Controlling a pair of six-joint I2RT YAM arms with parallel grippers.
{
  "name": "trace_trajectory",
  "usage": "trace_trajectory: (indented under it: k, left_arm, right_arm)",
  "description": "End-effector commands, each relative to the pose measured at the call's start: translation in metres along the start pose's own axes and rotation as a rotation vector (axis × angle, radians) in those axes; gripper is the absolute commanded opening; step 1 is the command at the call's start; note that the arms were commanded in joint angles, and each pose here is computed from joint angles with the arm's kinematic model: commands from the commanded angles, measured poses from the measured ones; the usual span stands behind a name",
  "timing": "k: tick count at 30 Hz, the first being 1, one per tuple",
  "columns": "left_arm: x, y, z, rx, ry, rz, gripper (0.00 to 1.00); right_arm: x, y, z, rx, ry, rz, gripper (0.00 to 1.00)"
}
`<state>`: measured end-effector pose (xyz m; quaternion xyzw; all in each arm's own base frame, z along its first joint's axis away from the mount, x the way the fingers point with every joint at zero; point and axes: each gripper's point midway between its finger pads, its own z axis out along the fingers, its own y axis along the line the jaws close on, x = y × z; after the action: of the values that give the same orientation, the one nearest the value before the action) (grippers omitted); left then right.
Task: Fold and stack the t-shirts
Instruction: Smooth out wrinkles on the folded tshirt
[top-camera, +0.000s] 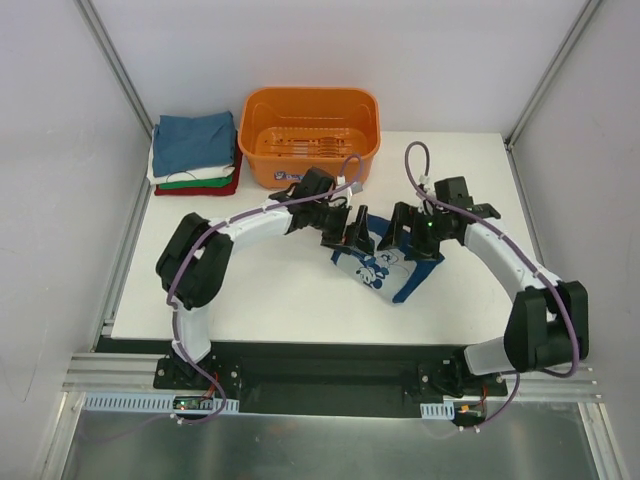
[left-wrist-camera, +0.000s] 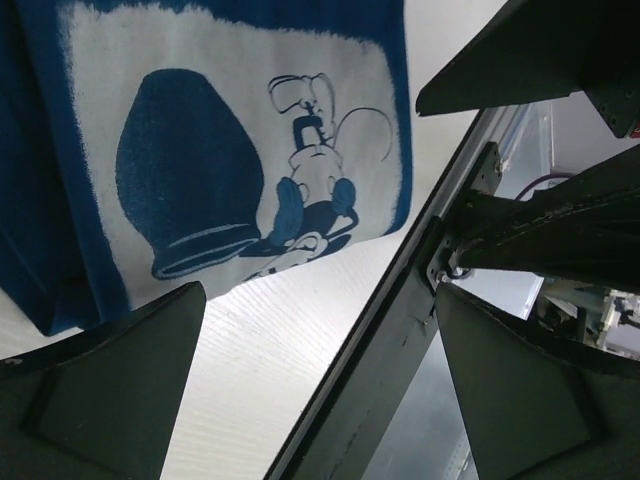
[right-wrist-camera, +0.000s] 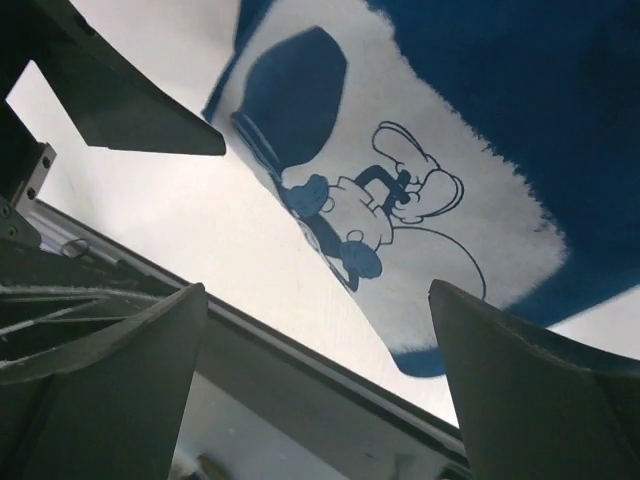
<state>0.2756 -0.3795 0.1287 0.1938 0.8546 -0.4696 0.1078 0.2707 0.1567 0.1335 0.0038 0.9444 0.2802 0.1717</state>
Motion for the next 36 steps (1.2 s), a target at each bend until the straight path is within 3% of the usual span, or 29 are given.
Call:
trace_trajectory:
  k: [1, 8, 11, 19, 26, 30, 36]
  left_arm:
    - [0.006, -0.003, 0.019, 0.056, 0.050, 0.017, 0.99]
    - [0.043, 0.055, 0.041, -0.081, 0.116, -0.101, 0.99]
    - [0.060, 0.068, 0.039, -0.121, 0.134, -0.152, 0.99]
    - [0.092, 0.058, 0.011, -0.179, 0.110, -0.155, 0.99]
    - [0.047, 0.001, -0.026, -0.138, -0.076, -0.019, 0.99]
    - [0.015, -0.014, -0.038, -0.125, -0.154, 0.033, 0.99]
    - [-0.034, -0.006, -0.021, -0.077, -0.154, 0.024, 0.99]
  right_arm:
    - [-0.001, 0.005, 0.031, -0.136, 0.064, 0.157, 0.97]
    - [-0.019, -0.051, 0.066, -0.010, 0.120, 0.241, 0.97]
    - [-0.028, -0.066, 0.075, 0.055, 0.140, 0.201, 0.97]
    - [-0.043, -0.031, 0.091, -0.019, 0.190, -0.002, 0.97]
    - [-0.051, 0.016, 0.041, -0.063, 0.060, -0.086, 0.97]
    - [-0.027, 0.022, 0.013, -0.085, 0.032, -0.021, 0.97]
    - [0.004, 0.012, 0.026, -0.167, 0.072, 0.173, 0.97]
